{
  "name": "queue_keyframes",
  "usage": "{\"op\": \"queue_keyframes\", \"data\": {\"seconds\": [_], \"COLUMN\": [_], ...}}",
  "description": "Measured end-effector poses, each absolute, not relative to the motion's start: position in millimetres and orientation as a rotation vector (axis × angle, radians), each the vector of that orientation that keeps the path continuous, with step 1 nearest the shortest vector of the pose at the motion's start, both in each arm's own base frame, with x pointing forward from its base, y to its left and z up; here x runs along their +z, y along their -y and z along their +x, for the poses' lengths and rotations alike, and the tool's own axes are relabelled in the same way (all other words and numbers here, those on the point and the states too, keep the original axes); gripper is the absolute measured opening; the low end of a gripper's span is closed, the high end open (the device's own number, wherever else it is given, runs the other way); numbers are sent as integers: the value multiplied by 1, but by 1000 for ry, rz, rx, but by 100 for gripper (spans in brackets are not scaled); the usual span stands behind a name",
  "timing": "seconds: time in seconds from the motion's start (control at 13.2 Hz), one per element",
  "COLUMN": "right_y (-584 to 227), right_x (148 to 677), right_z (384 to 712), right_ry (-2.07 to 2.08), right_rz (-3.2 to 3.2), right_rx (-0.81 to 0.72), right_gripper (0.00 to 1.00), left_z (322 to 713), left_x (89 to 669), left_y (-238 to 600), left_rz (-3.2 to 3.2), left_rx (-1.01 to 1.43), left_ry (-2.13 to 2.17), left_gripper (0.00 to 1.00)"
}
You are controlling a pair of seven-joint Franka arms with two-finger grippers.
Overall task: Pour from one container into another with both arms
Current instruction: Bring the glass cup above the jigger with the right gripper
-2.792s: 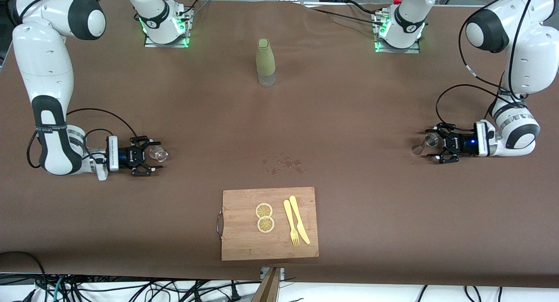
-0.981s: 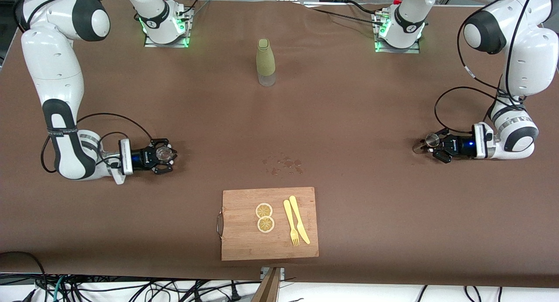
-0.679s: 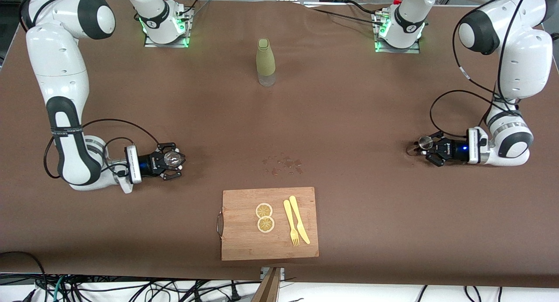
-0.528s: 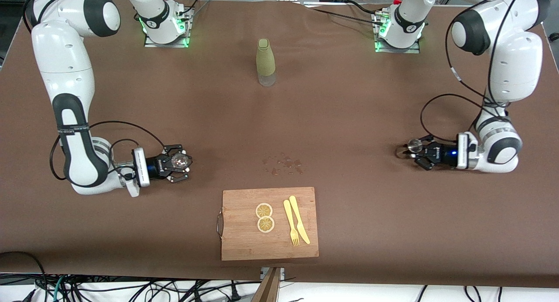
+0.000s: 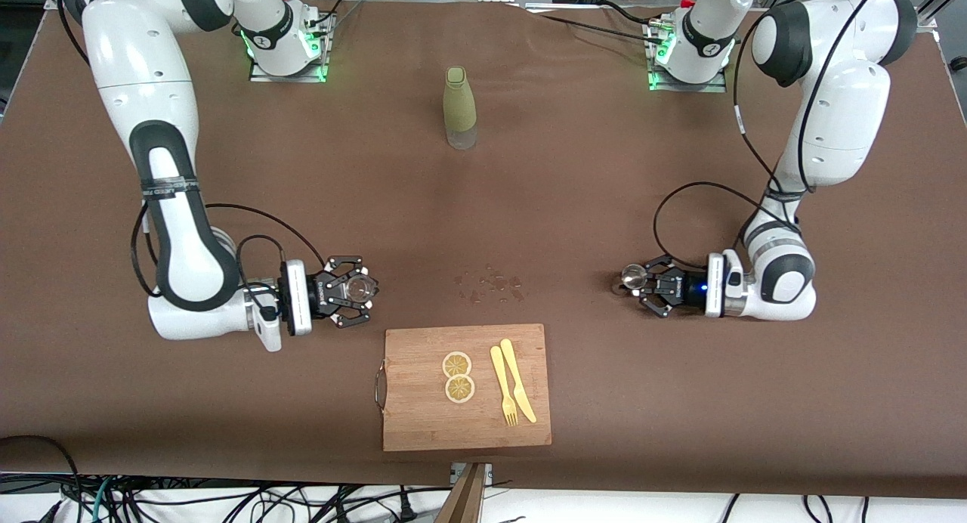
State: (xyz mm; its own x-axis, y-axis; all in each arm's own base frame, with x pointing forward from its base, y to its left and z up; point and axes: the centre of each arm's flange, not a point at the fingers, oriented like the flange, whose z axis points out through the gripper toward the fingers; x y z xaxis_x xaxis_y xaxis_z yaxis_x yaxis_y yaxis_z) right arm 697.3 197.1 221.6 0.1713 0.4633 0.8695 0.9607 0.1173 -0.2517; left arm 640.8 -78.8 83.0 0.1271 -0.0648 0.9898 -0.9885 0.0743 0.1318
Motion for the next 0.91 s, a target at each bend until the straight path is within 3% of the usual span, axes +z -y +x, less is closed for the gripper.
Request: {"op": "queue_keyframes", "data": {"seconds": [0.38, 0.91], "right_y": [-252, -341], "right_x": [229, 263], "right_z": [700, 683], "right_ry": [1400, 1326], "right_rz": [-1605, -1776], "right_rx": [-754, -805], "right_gripper": [14, 14], "left_z": [651, 612], "left_x": [107, 107], "left_y": [177, 301], "left_rz": [1278, 1261], "left_rx": [1073, 1030], "left_ry": [1146, 1094], "left_gripper": [22, 22]}}
